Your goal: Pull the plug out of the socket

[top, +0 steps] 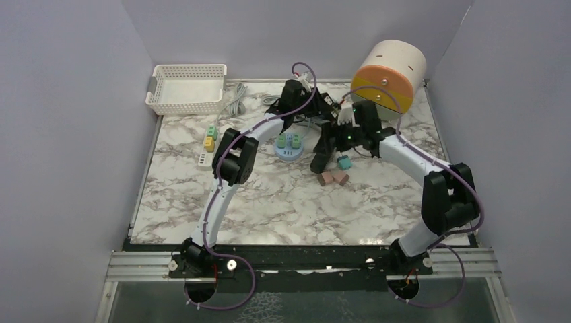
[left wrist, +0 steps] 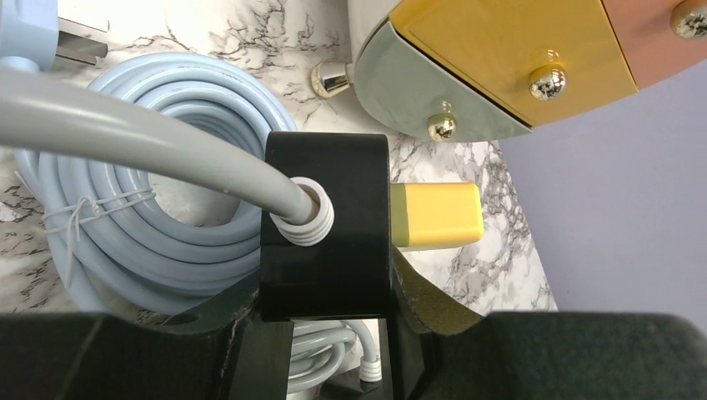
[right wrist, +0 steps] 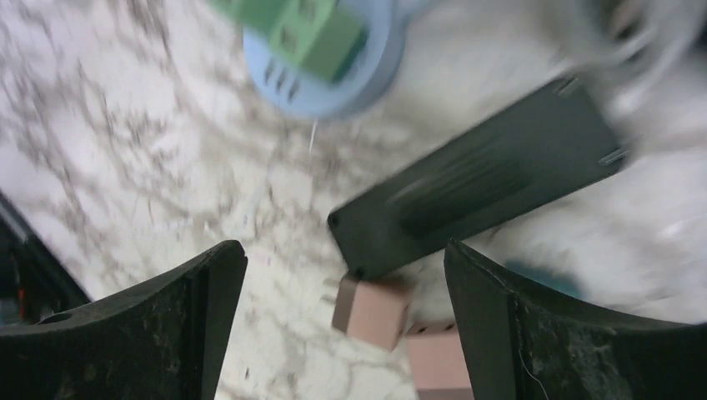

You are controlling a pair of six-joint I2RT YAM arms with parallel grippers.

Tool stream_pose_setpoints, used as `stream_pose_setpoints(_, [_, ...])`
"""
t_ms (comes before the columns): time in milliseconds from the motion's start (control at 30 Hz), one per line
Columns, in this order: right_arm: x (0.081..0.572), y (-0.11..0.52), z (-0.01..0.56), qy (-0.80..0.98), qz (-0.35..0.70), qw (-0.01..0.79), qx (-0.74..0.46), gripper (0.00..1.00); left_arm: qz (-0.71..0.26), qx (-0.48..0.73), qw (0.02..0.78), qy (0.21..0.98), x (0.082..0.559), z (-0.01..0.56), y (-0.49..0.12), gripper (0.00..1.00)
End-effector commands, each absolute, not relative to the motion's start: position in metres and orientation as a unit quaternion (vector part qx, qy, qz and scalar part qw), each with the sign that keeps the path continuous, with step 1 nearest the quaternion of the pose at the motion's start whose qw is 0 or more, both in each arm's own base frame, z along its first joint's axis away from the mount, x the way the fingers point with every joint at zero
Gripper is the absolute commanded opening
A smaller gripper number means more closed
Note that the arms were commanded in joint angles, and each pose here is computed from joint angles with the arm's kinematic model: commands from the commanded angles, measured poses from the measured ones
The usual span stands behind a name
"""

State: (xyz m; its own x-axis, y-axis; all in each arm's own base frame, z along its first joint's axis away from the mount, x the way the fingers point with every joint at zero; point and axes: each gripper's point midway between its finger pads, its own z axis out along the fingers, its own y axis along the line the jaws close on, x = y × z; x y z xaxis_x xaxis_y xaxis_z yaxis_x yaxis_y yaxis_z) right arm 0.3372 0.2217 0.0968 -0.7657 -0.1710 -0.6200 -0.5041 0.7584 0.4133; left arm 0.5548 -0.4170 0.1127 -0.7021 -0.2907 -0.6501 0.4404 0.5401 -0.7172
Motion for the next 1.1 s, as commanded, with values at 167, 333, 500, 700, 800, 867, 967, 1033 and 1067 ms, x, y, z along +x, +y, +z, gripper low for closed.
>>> stream_pose_setpoints(167, [0.491,0.146,0.208,0.832,0.180,0.512,-0.117,0.86,-0.488,0.064,0.416,0.764,0.554,0.155,-0.411,0.00])
stream_pose_setpoints(333, [0.523,0.151,0.174,0.852,0.161,0.469,-0.165,0.81,-0.498,0.065,0.412,0.760,0.550,0.161,-0.413,0.00])
stream_pose_setpoints(500, [0.529,0.148,0.140,0.870,0.154,0.424,-0.197,0.80,-0.502,0.066,0.410,0.758,0.550,0.164,-0.414,0.00])
stream_pose_setpoints(700, [0.534,0.139,0.115,0.877,0.158,0.405,-0.203,0.73,-0.508,0.071,0.408,0.756,0.551,0.167,-0.417,0.00])
stream_pose_setpoints(800, [0.536,0.140,0.107,0.877,0.171,0.400,-0.205,0.55,-0.512,0.074,0.406,0.754,0.550,0.169,-0.418,0.00])
stream_pose_setpoints(867, [0.536,0.141,0.104,0.876,0.176,0.399,-0.208,0.35,-0.512,0.076,0.405,0.754,0.549,0.168,-0.418,0.00])
stream_pose_setpoints(967, [0.535,0.141,0.104,0.871,0.179,0.403,-0.214,0.02,-0.512,0.078,0.401,0.756,0.548,0.165,-0.418,0.00])
stream_pose_setpoints(1033, [0.534,0.137,0.108,0.869,0.179,0.408,-0.216,0.01,-0.509,0.078,0.400,0.758,0.548,0.162,-0.418,0.00])
stream_pose_setpoints(1067, [0.531,0.134,0.115,0.865,0.187,0.414,-0.213,0.01,-0.503,0.079,0.400,0.762,0.549,0.158,-0.417,0.00])
